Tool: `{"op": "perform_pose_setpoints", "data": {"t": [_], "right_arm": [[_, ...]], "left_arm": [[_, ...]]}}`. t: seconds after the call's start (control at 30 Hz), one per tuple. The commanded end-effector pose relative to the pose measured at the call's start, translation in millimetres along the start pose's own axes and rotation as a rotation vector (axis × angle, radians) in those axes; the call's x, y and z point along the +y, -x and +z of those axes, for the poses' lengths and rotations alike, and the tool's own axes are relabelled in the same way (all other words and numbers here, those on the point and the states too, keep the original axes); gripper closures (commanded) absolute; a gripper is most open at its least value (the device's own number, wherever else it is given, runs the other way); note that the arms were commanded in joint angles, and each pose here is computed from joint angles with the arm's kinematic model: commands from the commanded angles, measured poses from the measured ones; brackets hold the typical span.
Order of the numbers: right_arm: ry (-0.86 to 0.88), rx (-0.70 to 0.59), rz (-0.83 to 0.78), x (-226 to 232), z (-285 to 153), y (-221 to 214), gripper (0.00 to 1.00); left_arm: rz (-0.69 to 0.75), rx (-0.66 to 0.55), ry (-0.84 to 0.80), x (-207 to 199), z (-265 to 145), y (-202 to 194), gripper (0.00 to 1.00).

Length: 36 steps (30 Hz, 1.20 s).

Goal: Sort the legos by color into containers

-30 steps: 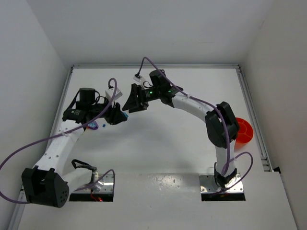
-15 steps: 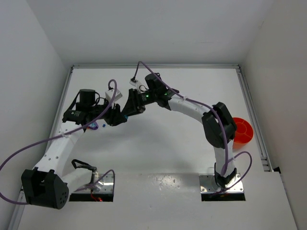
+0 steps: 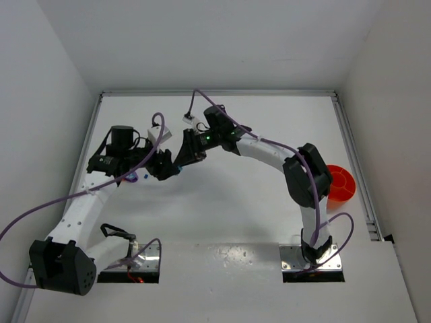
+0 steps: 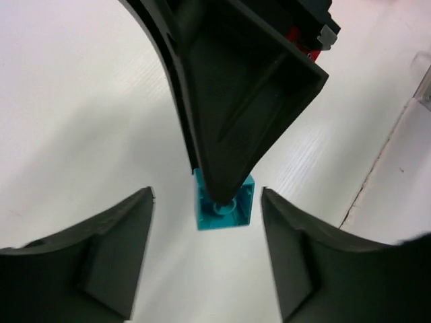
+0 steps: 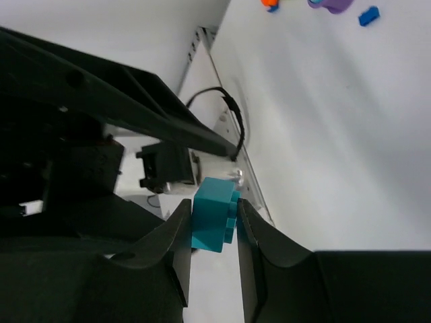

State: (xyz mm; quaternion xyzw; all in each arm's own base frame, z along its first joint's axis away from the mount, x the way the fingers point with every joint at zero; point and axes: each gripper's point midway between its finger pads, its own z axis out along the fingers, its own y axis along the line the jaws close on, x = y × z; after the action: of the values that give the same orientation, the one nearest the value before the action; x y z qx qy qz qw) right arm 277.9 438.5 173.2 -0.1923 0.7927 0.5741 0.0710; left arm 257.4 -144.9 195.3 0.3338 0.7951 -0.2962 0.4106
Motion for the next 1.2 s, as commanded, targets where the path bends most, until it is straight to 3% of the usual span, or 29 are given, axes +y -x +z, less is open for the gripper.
{"op": "perform_pose_setpoints", "data": {"t": [0.0,0.27,0.3,0.33,0.5,0.63,0.77,0.97,1.17], "right_arm": [[-0.064,-0.001,-0.100,-15,-18,8,1.00],[-0.341,-0.037,-0.282,-57,-97,32,1.00],[-0.416,-0.029,-0.287,-74,-124,33,1.00],[-0.455,-0.026,-0.287,-84,-139,35,1.00],[-0.670,-0.044,-0.317,-100,-241,29,1.00],[-0.858,-0.062,-0.345,-109,-320,-7,1.00],[-1.016,-0.039,-0.300,-119,-371,-50,1.00],[-1.157,-0.036,-0.244,-121,-415,-85,1.00],[-1.180,0.012,-0.236,-127,-425,-115,1.00]], "left_arm": [[0.056,-0.028,0.007,-2,-5,14,0.26],[0.060,0.020,0.077,9,-19,12,0.20],[0.055,0.016,0.112,16,-25,16,0.16],[0.034,0.017,0.131,20,-26,15,0.01],[-0.017,0.025,0.207,41,-35,17,0.00],[-0.030,0.035,0.222,52,-30,14,0.00],[-0.112,0.025,0.244,64,-24,5,0.00],[-0.103,-0.005,0.301,78,-25,4,0.00],[-0.065,-0.002,0.261,76,-23,3,0.00]]}}
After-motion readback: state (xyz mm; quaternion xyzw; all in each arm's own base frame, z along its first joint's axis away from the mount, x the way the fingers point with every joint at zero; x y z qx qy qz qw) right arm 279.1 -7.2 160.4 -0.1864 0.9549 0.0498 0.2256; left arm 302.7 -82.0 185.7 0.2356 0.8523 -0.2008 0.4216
